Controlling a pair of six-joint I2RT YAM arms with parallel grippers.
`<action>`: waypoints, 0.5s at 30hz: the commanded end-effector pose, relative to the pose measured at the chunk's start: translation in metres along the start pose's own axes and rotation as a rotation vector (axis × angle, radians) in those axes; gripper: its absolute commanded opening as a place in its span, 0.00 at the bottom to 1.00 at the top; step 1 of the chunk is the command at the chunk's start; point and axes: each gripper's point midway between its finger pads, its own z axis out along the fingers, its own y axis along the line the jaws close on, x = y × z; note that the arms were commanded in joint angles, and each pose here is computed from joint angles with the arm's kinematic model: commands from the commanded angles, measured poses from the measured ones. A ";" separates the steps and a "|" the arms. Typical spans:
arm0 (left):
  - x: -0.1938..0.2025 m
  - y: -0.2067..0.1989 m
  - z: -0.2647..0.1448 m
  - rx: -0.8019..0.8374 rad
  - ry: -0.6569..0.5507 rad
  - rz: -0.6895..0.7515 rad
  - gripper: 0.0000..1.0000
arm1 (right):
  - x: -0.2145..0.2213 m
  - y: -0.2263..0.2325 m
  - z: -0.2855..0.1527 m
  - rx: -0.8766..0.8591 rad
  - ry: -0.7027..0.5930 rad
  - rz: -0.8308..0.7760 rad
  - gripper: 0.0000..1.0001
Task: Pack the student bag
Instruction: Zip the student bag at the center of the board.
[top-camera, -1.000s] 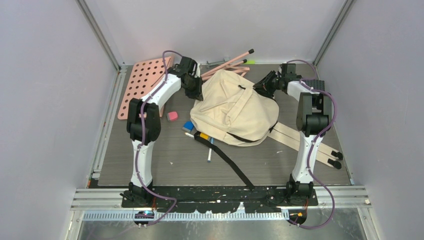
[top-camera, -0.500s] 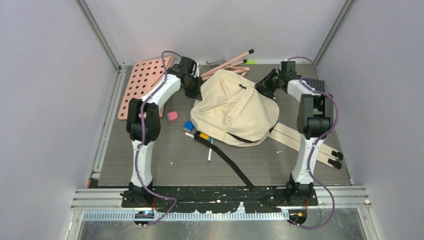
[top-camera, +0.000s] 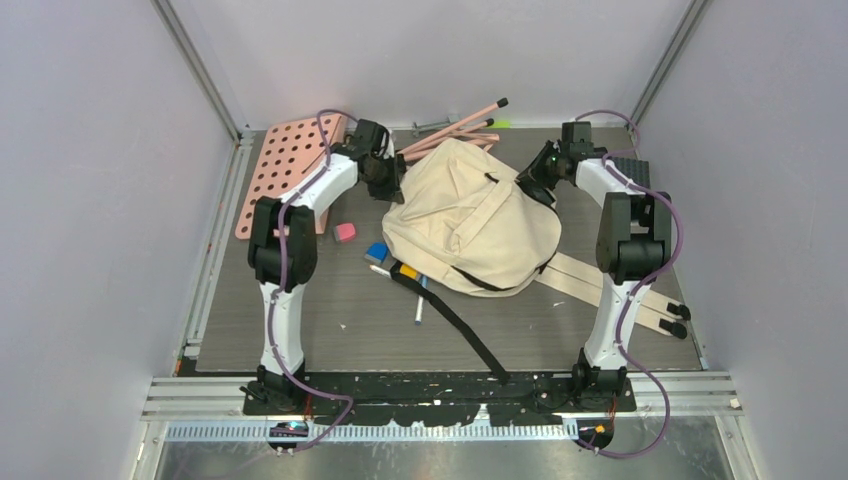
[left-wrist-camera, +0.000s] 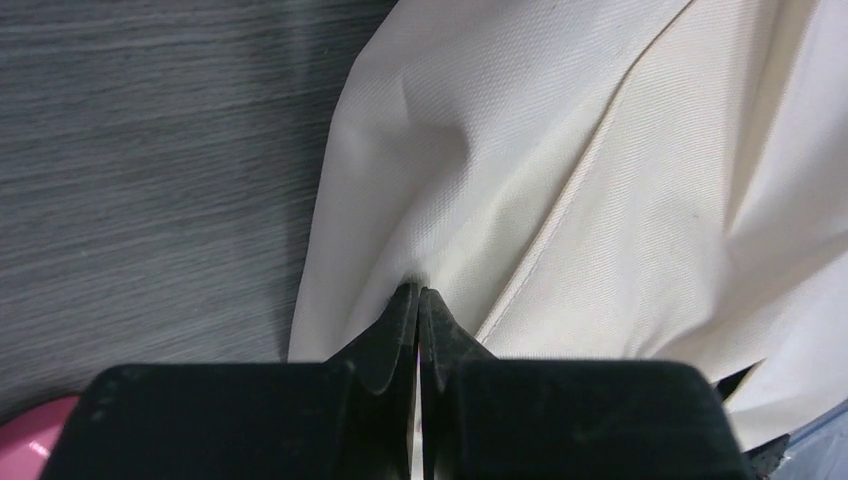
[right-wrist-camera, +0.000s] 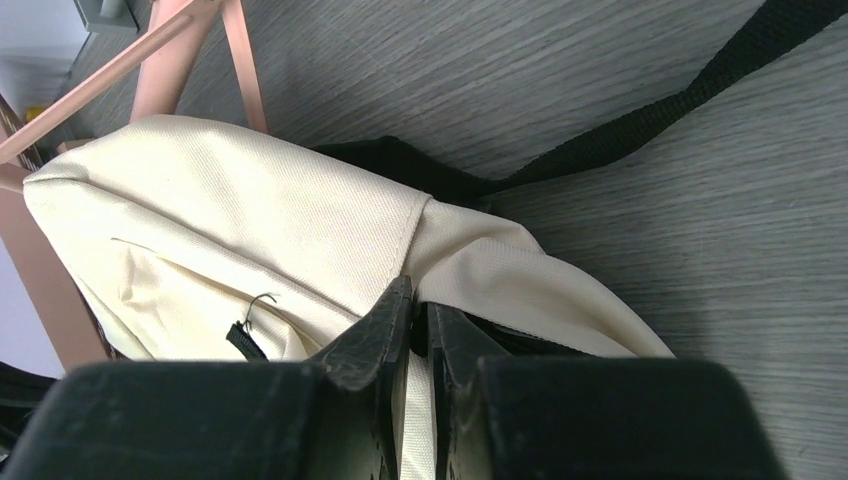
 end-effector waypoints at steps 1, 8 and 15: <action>-0.034 -0.032 -0.024 0.158 -0.116 0.043 0.10 | -0.016 0.019 -0.019 -0.077 -0.039 -0.045 0.17; -0.080 -0.058 -0.014 0.266 -0.224 0.059 0.58 | -0.010 0.027 -0.019 -0.127 -0.010 -0.051 0.21; -0.097 -0.057 0.012 0.247 -0.231 0.079 0.69 | -0.008 0.030 -0.021 -0.135 -0.001 -0.054 0.29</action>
